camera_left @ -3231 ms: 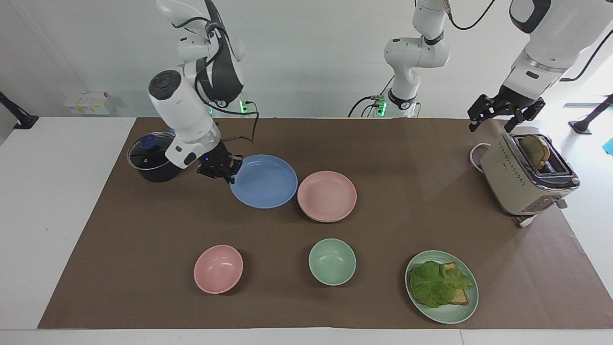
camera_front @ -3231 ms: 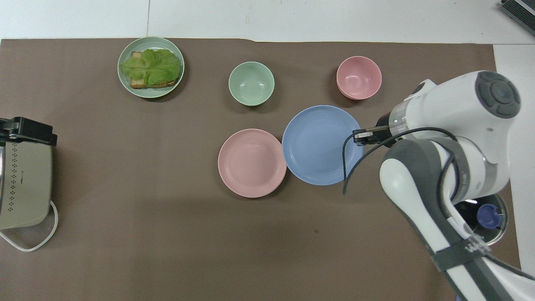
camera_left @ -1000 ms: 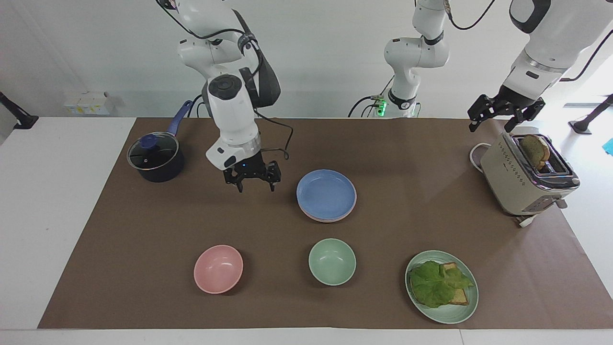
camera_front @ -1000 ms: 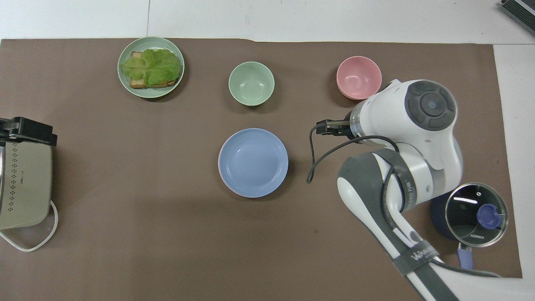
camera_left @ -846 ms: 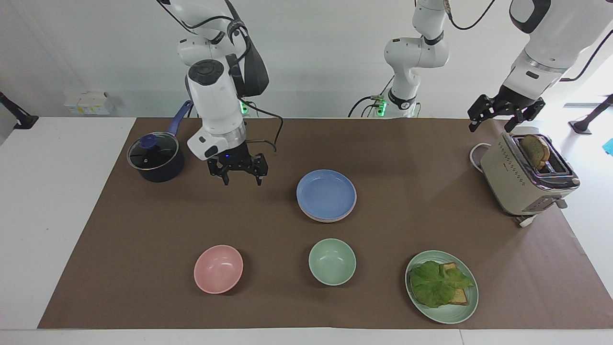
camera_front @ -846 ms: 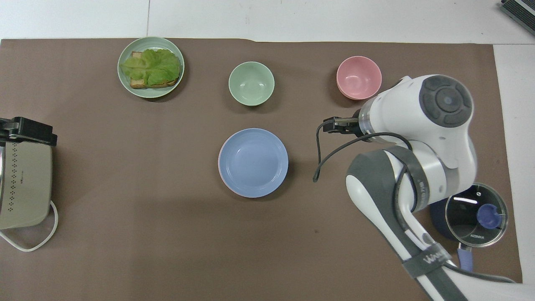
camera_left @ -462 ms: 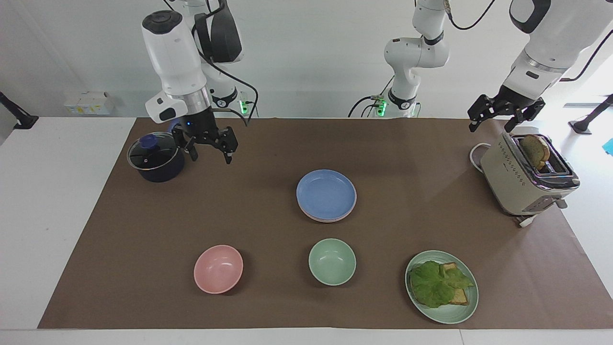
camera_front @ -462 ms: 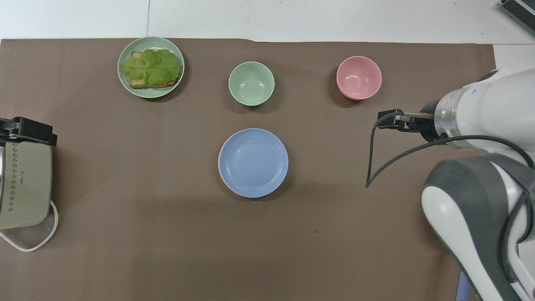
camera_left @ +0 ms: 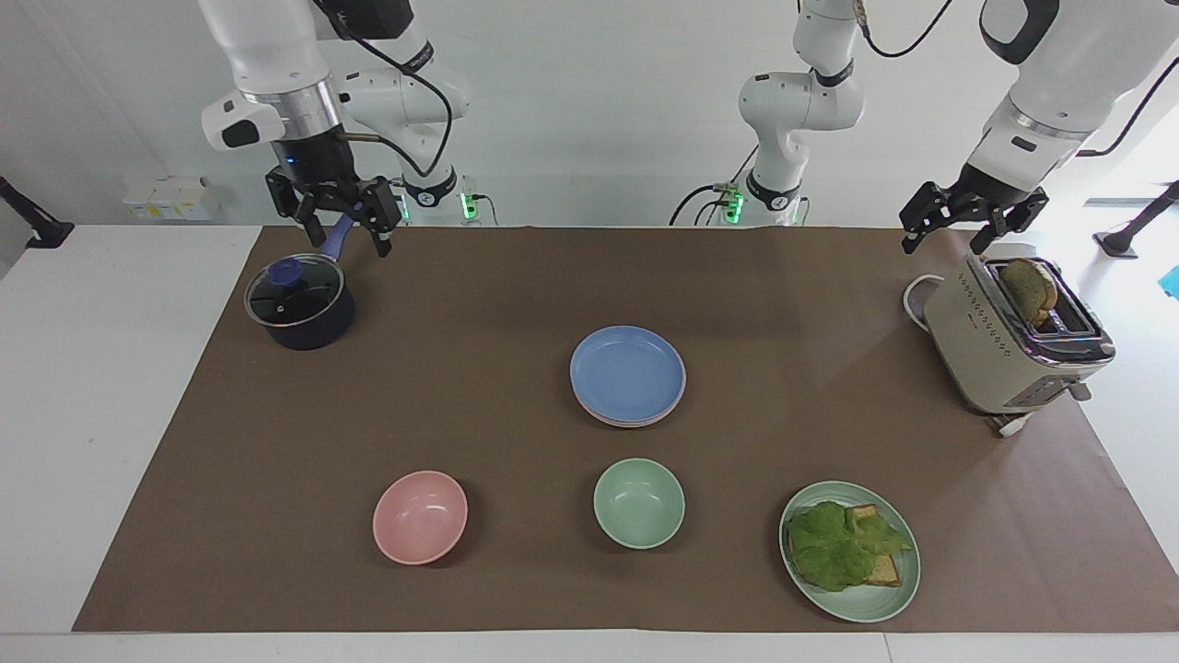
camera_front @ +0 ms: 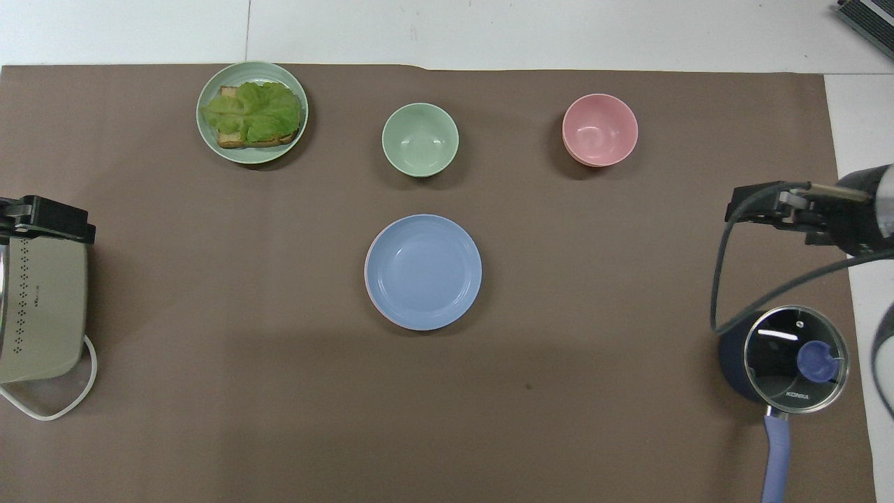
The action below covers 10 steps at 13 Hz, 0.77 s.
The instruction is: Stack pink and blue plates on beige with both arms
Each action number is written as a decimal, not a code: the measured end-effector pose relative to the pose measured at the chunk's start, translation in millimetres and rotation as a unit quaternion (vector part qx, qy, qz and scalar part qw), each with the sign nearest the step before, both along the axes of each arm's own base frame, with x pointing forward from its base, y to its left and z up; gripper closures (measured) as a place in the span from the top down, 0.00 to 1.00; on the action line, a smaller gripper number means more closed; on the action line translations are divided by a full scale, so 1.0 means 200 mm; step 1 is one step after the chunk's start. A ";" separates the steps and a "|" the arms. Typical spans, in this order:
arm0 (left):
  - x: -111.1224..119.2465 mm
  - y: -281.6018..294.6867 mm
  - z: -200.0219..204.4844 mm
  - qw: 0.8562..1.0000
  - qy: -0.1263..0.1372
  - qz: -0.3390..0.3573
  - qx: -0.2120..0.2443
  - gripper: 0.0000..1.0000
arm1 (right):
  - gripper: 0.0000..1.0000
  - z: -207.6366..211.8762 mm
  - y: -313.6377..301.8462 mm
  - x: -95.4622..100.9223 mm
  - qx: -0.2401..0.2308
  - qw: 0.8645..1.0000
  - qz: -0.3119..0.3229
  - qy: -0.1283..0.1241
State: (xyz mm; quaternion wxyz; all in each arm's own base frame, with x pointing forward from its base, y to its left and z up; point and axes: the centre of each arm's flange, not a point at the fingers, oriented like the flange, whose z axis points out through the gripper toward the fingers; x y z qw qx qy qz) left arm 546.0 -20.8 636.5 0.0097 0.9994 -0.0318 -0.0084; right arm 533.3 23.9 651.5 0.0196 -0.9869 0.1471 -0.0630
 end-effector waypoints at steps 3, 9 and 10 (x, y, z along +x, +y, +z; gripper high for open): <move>0.00 0.00 0.00 1.000 0.000 0.000 0.000 1.00 | 1.00 0.02 -0.24 -0.05 -0.006 0.998 0.056 0.028; 0.00 0.00 0.00 1.000 0.000 0.000 0.000 1.00 | 1.00 -0.04 -0.21 -0.07 -0.006 0.994 0.093 0.057; 0.00 0.00 0.00 1.000 0.000 0.000 0.000 1.00 | 1.00 -0.04 -0.20 -0.07 -0.007 0.994 0.095 0.057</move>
